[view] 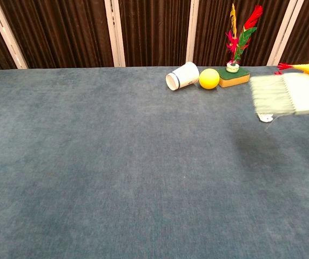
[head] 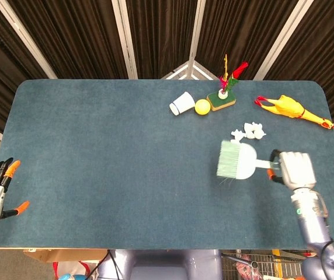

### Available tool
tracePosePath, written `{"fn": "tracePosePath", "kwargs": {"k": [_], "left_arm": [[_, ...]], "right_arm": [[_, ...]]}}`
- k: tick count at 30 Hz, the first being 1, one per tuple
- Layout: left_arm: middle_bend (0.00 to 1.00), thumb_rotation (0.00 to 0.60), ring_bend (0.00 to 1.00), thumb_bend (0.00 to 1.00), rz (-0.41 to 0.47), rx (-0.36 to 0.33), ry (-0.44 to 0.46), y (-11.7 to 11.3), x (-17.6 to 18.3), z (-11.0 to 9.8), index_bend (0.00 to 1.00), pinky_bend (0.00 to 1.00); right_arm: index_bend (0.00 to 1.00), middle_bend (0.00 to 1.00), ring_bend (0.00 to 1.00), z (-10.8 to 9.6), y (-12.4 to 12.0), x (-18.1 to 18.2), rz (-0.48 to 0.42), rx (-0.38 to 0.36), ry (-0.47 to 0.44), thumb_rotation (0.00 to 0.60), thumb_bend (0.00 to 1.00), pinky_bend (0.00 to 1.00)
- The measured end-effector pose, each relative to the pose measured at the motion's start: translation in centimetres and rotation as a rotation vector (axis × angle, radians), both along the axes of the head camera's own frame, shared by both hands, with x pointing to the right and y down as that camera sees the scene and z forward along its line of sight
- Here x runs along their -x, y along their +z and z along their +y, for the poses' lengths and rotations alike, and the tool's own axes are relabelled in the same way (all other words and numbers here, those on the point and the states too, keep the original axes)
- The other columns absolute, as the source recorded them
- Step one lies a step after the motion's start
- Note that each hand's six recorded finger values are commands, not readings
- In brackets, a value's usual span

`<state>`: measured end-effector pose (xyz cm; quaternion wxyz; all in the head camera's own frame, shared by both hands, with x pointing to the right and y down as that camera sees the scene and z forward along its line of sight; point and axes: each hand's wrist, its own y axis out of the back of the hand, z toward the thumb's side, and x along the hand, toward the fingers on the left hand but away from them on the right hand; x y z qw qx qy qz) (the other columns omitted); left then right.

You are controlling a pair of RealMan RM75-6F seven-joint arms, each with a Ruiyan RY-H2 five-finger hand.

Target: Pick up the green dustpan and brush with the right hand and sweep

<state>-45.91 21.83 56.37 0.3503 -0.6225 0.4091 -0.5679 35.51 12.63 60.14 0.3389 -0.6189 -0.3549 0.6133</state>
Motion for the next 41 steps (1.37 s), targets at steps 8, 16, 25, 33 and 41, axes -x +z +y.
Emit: {"fn": "tracePosePath", "kwargs": {"k": [8,16,25,33,41], "left_arm": [[0.0,0.6,0.0,0.0,-0.002,0.001,-0.001,0.0,0.2,0.1,0.0,0.02],[0.0,0.6,0.0,0.0,-0.003,0.004,0.002,-0.1,0.3,0.1,0.0,0.02],[0.0,0.6,0.0,0.0,-0.014,0.018,0.004,0.0,0.4,0.2,0.0,0.02],[0.0,0.6,0.0,0.0,-0.018,0.018,0.003,-0.1,0.3,0.2,0.0,0.02],[0.0,0.6,0.0,0.0,-0.035,0.006,0.02,-0.2,0.3,0.2,0.0,0.02]], "right_arm": [[0.42,0.6,0.62,2.9,3.3,5.1,-0.029,0.063,-0.092,0.6,0.55,0.63],[0.08,0.19,0.19,4.7,5.2,6.4,0.053,0.088,-0.149,0.6,0.37,0.3],[0.0,0.09,0.1,5.5,5.3,3.8,0.138,0.12,-0.112,0.6,0.35,0.21],[0.0,0.03,0.02,5.7,2.9,-0.3,0.187,0.096,-0.079,0.6,0.35,0.09],[0.0,0.0,0.0,6.4,-0.9,-4.7,0.142,0.005,0.006,0.6,0.35,0.03]]}}
